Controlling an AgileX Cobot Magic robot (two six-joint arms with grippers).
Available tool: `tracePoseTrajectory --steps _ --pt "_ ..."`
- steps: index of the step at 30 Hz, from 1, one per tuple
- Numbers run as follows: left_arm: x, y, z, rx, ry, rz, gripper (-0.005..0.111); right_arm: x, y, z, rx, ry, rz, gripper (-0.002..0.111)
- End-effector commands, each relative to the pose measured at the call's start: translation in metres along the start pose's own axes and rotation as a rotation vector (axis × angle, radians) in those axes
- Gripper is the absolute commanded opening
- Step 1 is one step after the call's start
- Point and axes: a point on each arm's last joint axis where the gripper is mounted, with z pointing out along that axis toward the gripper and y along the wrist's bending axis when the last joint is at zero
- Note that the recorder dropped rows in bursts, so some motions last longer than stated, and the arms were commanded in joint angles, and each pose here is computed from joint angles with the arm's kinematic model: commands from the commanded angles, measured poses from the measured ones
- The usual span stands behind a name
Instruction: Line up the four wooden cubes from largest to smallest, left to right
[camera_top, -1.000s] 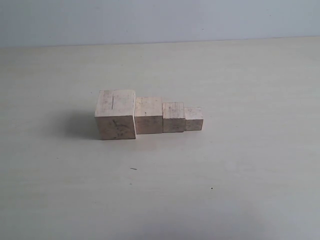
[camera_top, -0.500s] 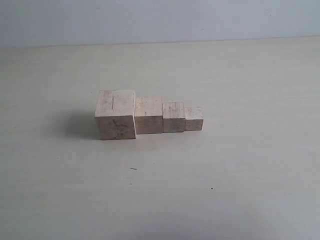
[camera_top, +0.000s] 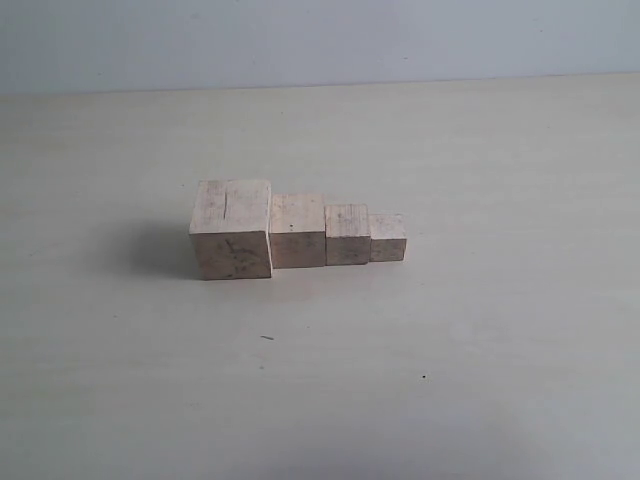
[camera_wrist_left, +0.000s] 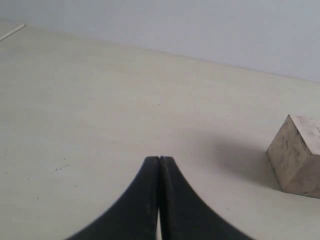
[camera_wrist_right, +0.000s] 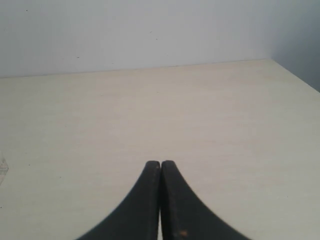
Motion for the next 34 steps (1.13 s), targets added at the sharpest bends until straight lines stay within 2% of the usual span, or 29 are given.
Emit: tracePoseTrajectory --steps 1,34 --pt "-0.0009 -0.0005 -0.0004 0.008 -0.013 -0.003 0.000 0.0008 -0.0005 0.0000 0.007 -0.006 -0.004 0.000" --pt "-0.0009 -0.0005 -0.0004 0.008 -0.013 -0.003 0.000 0.0008 -0.0002 0.0000 0.003 -0.006 0.008 0.000"
